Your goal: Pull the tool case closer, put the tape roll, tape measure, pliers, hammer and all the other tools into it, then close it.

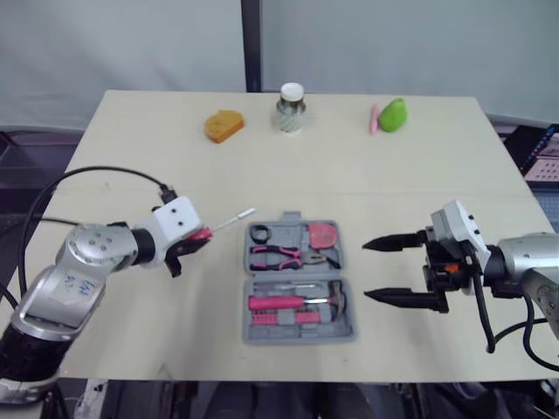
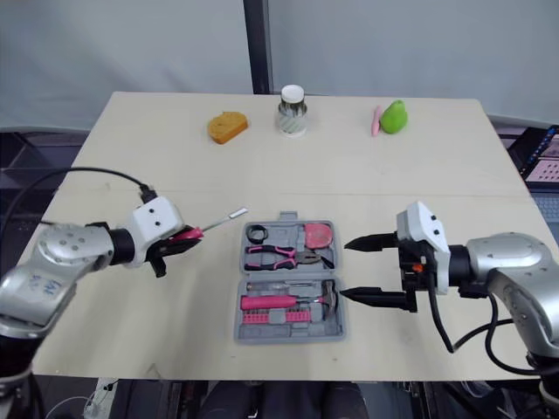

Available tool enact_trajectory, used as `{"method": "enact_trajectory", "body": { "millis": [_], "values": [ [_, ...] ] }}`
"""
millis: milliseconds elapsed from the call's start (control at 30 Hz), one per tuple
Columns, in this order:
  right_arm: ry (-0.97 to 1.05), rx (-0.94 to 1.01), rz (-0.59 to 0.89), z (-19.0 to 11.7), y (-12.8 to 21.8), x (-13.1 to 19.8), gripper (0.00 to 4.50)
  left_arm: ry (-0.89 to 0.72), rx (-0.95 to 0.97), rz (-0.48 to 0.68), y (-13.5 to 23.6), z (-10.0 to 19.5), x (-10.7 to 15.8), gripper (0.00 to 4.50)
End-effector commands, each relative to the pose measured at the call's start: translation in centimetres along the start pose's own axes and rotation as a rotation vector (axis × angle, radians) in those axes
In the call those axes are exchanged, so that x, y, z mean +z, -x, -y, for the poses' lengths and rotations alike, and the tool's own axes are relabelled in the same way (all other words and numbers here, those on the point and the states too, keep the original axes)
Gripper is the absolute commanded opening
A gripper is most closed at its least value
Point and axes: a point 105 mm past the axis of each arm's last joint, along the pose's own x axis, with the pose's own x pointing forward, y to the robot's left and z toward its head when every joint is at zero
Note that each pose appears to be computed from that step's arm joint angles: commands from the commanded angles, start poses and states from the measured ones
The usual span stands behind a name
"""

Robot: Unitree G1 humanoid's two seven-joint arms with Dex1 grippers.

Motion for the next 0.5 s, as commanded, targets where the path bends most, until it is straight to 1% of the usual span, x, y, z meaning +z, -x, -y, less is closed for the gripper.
{"method": "enact_trajectory", "body": {
  "millis": [33,100,200,333,400,500],
  "values": [
    [0.076,0.031,-0.018,-1.4,0.7,1.1,4.5,-0.102,-0.28,0.05,-0.8,3.4,2.4,0.61],
    [0.081,0.04,-0.037,-1.9,0.9,1.1,4.5,-0.127,-0.37,0.067,-1.4,4.6,3.5,0.61],
    [0.078,0.052,-0.067,-2.8,1.3,0.9,4.5,-0.146,-0.43,0.081,-2.7,5.7,4.9,0.61],
    [0.075,0.048,-0.089,-3.6,1.5,0.6,4.5,-0.165,-0.486,0.071,-4.1,7.2,6.1,0.61],
    [0.078,0.036,-0.095,-3.8,1.4,0.5,4.5,-0.16,-0.497,0.045,-4.8,7.9,6.4,0.61],
    [0.079,0.018,-0.095,-4.0,1.2,0.5,4.5,-0.159,-0.529,-0.018,-5.5,9.1,5.9,0.61]
  ]
}}
